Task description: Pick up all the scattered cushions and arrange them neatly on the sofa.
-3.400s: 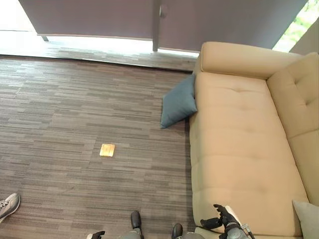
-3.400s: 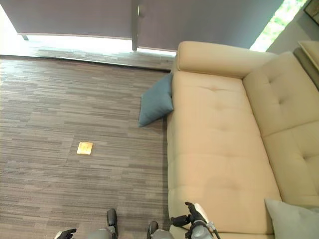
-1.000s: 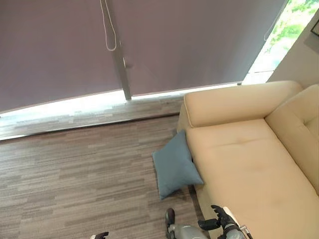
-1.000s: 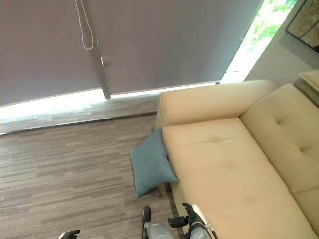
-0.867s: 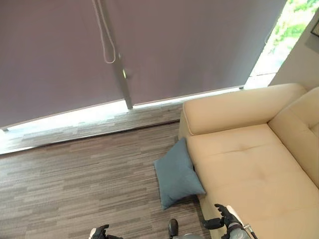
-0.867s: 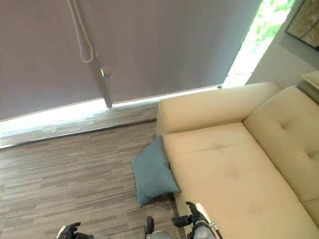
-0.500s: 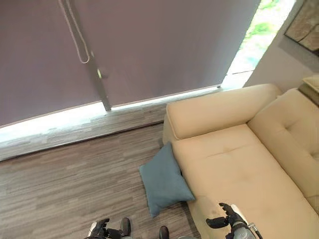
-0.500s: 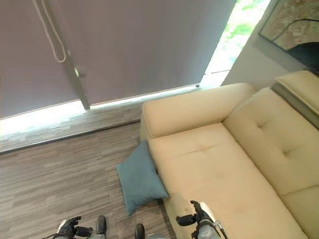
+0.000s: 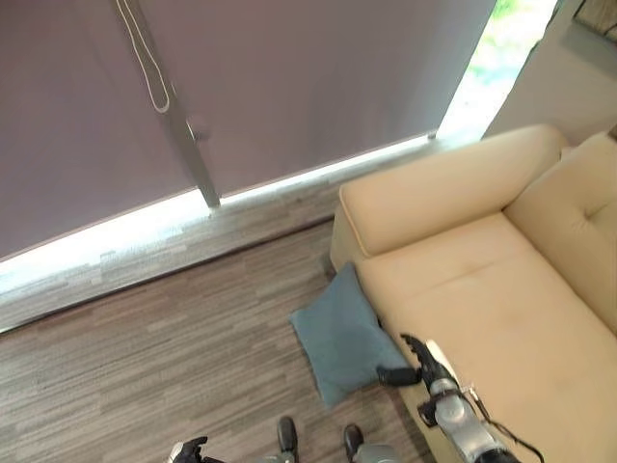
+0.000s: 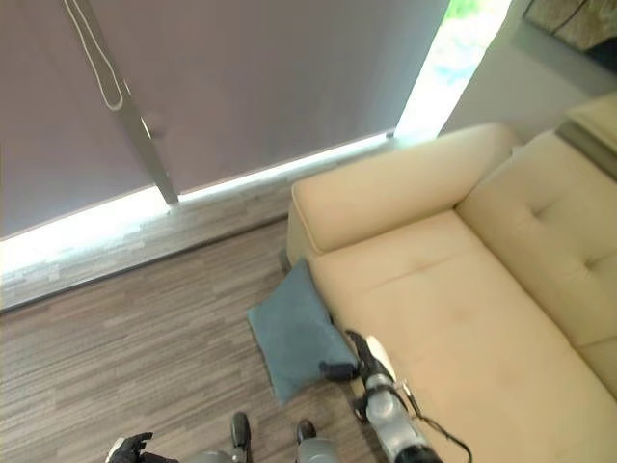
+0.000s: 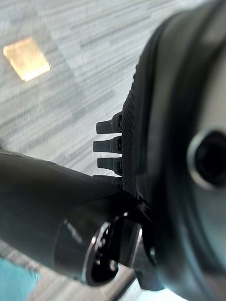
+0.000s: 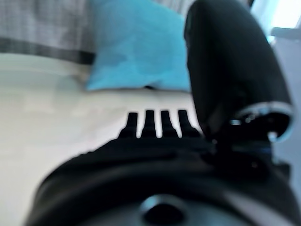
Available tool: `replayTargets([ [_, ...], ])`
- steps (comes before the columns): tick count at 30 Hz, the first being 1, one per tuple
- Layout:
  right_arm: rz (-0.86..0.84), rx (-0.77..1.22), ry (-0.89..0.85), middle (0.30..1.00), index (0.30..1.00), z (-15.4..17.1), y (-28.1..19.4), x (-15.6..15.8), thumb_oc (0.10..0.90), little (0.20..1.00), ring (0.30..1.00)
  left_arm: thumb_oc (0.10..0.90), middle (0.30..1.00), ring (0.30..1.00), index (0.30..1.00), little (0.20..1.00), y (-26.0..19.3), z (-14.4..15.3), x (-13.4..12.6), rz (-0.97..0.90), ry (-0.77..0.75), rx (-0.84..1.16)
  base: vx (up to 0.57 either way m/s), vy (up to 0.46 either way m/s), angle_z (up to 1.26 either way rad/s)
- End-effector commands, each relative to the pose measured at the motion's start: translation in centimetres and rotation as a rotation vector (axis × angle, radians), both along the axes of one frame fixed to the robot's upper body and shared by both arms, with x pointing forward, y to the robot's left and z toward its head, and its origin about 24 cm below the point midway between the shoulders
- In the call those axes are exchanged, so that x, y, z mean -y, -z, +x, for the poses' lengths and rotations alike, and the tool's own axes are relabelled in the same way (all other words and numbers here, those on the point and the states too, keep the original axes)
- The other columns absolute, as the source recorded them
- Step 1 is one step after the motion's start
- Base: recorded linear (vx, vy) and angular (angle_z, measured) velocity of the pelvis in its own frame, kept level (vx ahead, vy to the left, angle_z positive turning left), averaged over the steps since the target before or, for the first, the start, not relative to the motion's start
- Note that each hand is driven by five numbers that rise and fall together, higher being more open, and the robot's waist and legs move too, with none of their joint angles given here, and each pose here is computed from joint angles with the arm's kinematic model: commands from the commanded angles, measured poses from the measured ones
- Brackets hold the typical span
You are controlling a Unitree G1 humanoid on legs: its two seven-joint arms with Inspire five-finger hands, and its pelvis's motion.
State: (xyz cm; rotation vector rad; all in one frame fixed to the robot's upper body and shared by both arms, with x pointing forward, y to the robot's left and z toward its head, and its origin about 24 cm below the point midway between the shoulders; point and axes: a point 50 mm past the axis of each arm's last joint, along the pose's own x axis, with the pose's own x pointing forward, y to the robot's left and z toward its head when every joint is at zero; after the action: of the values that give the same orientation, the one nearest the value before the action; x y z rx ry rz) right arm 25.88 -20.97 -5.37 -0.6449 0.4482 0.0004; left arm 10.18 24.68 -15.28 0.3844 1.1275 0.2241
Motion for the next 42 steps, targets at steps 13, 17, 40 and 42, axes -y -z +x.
replayTargets([
  [13,0.068,0.408,0.221,0.9,0.9,10.1,-11.5,1.8,0.8,0.9,0.9,0.8,0.9,0.9,0.9,0.9,-3.2,6.8,-0.8,0.0,-0.062,0.31,-0.06,-0.001,0.07],
  [17,0.057,0.433,0.257,0.9,0.9,10.9,-13.0,2.7,0.8,0.9,0.9,0.8,0.9,0.9,0.9,0.9,-3.7,7.7,-0.6,-0.005,-0.05,0.343,-0.03,-0.036,0.05],
  [40,0.045,0.631,0.393,0.9,0.9,13.8,-22.1,5.6,0.8,0.9,0.9,0.8,0.9,0.9,0.9,0.9,-8.2,14.2,1.7,-0.058,0.025,0.63,-0.01,-0.028,0.03],
  [42,0.047,0.643,0.393,0.9,0.9,14.0,-22.7,5.5,0.8,0.9,0.9,0.8,0.9,0.9,0.9,0.9,-8.7,14.7,2.1,-0.069,0.03,0.66,0.0,0.0,0.0],
])
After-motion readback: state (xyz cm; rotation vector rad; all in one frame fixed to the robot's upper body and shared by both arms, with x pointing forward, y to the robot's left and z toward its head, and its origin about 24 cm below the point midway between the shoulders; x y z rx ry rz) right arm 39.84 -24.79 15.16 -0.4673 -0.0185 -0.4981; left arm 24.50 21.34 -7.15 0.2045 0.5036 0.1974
